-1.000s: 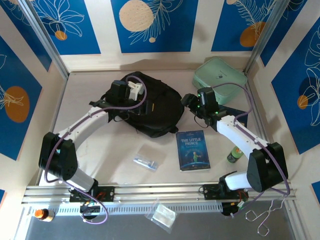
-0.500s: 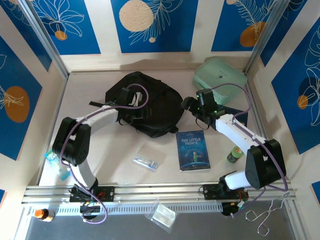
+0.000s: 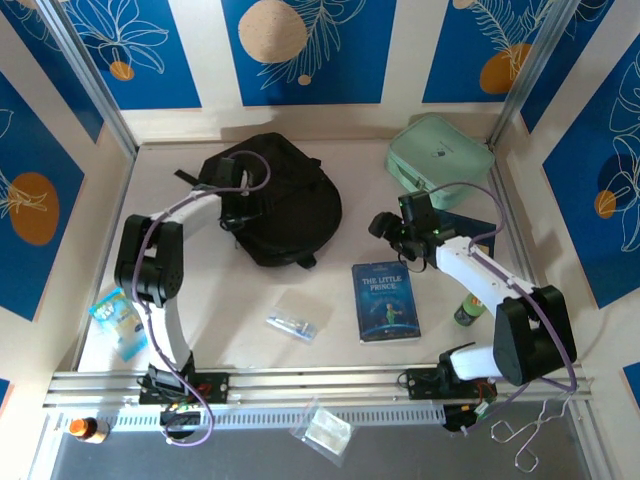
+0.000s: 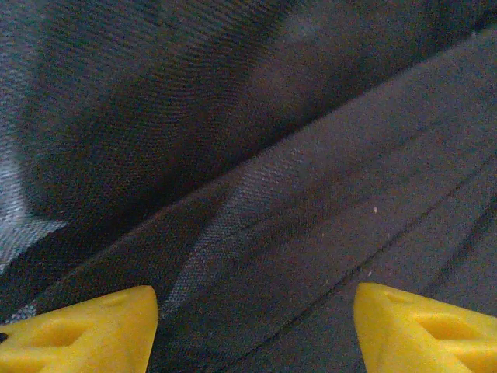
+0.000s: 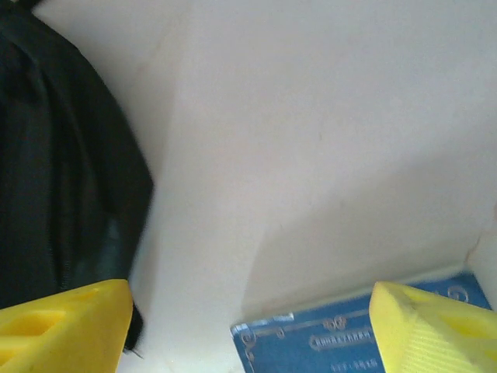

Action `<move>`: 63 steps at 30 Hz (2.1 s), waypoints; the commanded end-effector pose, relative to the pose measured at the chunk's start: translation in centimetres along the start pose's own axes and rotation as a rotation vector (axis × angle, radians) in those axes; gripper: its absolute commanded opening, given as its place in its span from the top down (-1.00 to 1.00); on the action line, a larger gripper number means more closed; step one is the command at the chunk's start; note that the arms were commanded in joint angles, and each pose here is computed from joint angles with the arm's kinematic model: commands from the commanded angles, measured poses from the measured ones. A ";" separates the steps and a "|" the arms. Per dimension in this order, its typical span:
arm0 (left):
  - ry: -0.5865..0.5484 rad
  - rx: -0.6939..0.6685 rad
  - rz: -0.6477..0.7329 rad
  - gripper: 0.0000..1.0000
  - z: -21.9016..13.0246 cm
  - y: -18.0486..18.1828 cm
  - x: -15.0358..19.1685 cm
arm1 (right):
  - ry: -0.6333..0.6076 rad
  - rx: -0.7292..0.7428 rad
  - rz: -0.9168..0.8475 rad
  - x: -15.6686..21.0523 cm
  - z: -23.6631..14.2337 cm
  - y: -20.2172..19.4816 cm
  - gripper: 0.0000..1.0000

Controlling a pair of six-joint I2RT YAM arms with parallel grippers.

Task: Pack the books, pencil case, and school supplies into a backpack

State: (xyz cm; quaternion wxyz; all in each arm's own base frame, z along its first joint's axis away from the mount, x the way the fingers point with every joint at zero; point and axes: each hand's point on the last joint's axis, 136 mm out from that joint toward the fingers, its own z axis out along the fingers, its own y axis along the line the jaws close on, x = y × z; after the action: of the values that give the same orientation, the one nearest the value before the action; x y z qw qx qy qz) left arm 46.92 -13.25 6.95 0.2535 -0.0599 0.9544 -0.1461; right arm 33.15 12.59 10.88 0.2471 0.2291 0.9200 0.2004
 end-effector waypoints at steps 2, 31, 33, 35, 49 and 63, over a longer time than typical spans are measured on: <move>-0.008 -0.004 0.010 -0.40 -1.2 -0.1 -1.4 | 0.166 -0.026 0.026 4.1 0.2 -0.6 -0.59; 0.055 0.479 0.095 -0.94 -8.2 -20.4 6.8 | 0.202 -0.036 0.187 -1.3 9.5 0.7 -0.47; 0.077 0.479 0.111 -0.92 -7.6 -21.9 8.2 | 0.179 -0.053 0.174 -2.4 8.7 1.1 -0.47; 0.092 0.484 0.125 -0.89 -7.1 -23.2 9.6 | 0.153 -0.057 0.158 -3.2 7.5 1.0 -0.47; 0.123 0.370 0.054 -0.45 -1.6 -26.1 14.7 | 0.190 0.162 0.020 -1.0 2.4 -6.7 0.00; 0.201 0.301 0.069 0.17 1.7 -24.7 17.1 | 0.262 0.204 -0.028 0.6 3.3 -8.5 0.39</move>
State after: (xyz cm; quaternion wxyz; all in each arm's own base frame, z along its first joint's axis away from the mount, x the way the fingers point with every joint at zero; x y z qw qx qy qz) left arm 33.86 -40.07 5.59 0.1718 0.0217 0.9410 -0.2907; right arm 32.28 7.13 4.26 0.1165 0.2220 0.9579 0.1401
